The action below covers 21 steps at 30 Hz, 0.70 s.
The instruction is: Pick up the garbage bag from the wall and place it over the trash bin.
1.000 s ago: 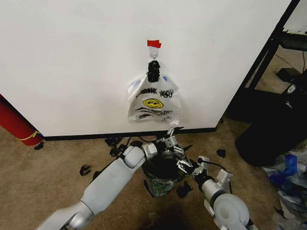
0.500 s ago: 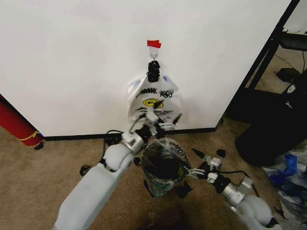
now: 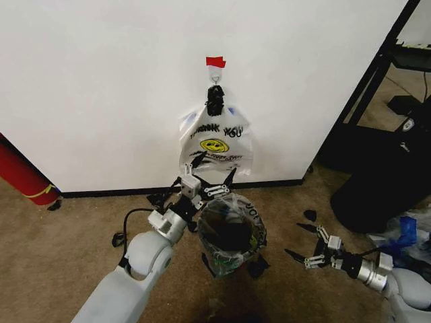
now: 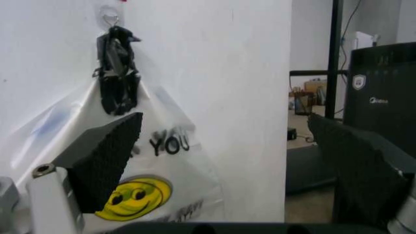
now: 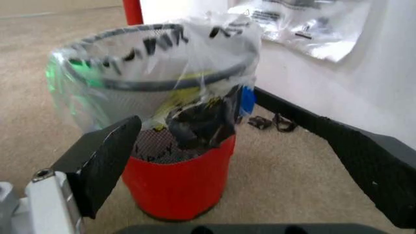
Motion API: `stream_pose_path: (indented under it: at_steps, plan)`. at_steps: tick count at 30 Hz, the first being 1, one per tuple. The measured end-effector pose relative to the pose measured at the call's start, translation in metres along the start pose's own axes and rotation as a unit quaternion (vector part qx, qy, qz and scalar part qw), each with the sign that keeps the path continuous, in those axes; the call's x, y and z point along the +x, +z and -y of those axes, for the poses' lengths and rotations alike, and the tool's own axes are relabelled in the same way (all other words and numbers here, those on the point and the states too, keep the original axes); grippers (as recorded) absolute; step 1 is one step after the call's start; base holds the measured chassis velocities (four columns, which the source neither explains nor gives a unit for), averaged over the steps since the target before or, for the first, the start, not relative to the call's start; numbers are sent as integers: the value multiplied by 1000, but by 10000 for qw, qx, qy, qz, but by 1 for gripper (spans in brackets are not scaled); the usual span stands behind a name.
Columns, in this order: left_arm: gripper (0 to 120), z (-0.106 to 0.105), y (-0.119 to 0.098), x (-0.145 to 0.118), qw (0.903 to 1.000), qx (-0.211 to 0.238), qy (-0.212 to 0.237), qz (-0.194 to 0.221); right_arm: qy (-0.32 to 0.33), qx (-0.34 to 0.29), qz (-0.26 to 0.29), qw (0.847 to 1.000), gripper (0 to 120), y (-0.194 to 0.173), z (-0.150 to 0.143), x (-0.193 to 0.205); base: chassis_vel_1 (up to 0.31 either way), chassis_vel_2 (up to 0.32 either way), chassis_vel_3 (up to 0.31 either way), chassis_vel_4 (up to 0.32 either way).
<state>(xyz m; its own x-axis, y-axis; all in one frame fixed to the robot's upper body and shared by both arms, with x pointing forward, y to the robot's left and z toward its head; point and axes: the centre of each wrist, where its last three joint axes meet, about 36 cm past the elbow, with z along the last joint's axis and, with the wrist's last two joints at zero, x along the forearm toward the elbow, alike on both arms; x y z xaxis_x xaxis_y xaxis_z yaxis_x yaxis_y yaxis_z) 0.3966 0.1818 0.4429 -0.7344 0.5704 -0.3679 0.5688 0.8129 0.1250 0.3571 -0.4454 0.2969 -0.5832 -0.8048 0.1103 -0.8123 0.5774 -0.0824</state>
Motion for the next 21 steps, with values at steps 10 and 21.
stream_pose_path:
  at_steps: [10, 21]
  plan:
    - [100, 3, 6, 2, 10000, -2, -50, -60, -3, 430, 132, 9990, 100, 29, 0, -33, 0, 0, 0, 0]
    - [100, 4, 11, -1, 9999, -5, -51, -89, -111, 490, 267, 9984, 74, 39, 5, -56, 0, 0, 0, 0]
